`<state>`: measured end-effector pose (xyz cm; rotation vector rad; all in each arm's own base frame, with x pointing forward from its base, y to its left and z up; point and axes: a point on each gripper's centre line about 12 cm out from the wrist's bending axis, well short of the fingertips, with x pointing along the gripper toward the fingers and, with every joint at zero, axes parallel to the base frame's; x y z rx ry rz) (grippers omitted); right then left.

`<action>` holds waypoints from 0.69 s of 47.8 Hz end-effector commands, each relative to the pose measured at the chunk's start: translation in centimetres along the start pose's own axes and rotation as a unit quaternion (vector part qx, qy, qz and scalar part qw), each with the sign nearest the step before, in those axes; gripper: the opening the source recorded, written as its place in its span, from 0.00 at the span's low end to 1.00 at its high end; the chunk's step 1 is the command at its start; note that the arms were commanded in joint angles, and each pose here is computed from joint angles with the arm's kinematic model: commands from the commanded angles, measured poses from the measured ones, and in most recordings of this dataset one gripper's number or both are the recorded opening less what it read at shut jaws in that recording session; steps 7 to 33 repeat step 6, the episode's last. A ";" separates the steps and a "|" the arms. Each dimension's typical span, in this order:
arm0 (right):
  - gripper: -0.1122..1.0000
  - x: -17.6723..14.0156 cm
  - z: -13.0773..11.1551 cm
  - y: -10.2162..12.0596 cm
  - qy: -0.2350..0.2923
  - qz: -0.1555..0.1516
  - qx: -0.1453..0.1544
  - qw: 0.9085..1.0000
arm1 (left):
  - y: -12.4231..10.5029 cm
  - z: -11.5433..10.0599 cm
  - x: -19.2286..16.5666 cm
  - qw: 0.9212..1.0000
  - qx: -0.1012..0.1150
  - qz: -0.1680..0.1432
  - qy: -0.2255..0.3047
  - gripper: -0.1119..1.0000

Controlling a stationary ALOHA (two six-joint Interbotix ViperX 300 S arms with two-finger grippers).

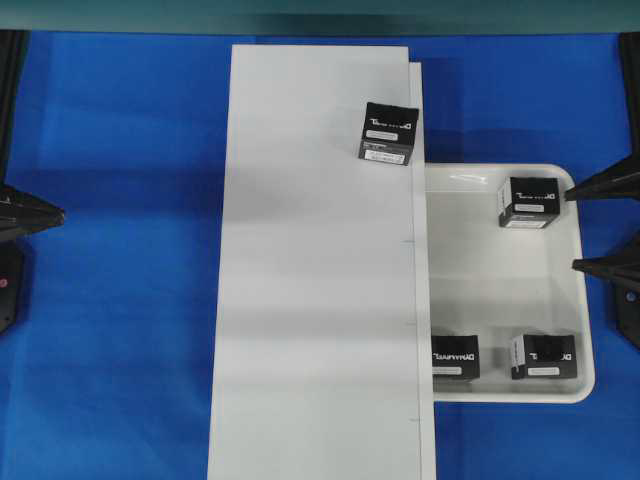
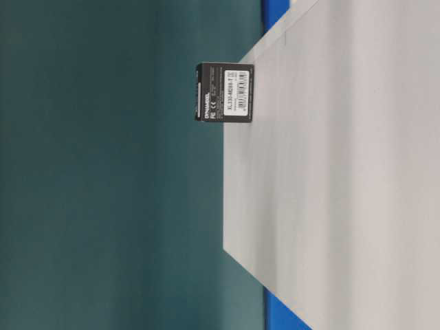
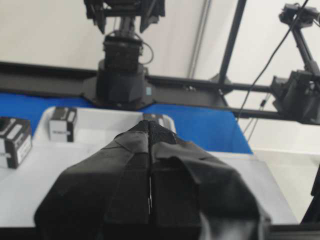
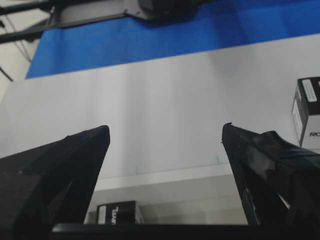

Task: Place the box from the white plastic tray onto the white base.

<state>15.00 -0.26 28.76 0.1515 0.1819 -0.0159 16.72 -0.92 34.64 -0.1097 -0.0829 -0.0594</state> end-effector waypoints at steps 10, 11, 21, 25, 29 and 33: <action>0.96 -0.1 0.4 0.0 -0.011 -0.001 -0.001 1.000 | -0.2 0.5 0.1 1.000 0.000 -0.004 -0.006 0.04; 0.96 -0.1 0.4 0.0 -0.011 -0.001 -0.001 1.000 | -0.2 0.5 0.1 1.000 0.000 -0.004 -0.006 0.04; 0.96 -0.1 0.4 0.0 -0.011 -0.001 -0.001 1.000 | -0.2 0.5 0.1 1.000 0.000 -0.004 -0.006 0.04; 0.96 -0.1 0.4 0.0 -0.011 -0.001 -0.001 1.000 | -0.2 0.5 0.1 1.000 0.000 -0.004 -0.006 0.04; 0.96 -0.1 0.4 0.0 -0.011 -0.001 -0.001 1.000 | -0.2 0.5 0.1 1.000 0.000 -0.004 -0.006 0.04; 0.96 -0.1 0.4 0.0 -0.011 -0.001 -0.001 1.000 | -0.2 0.5 0.1 1.000 0.000 -0.004 -0.006 0.04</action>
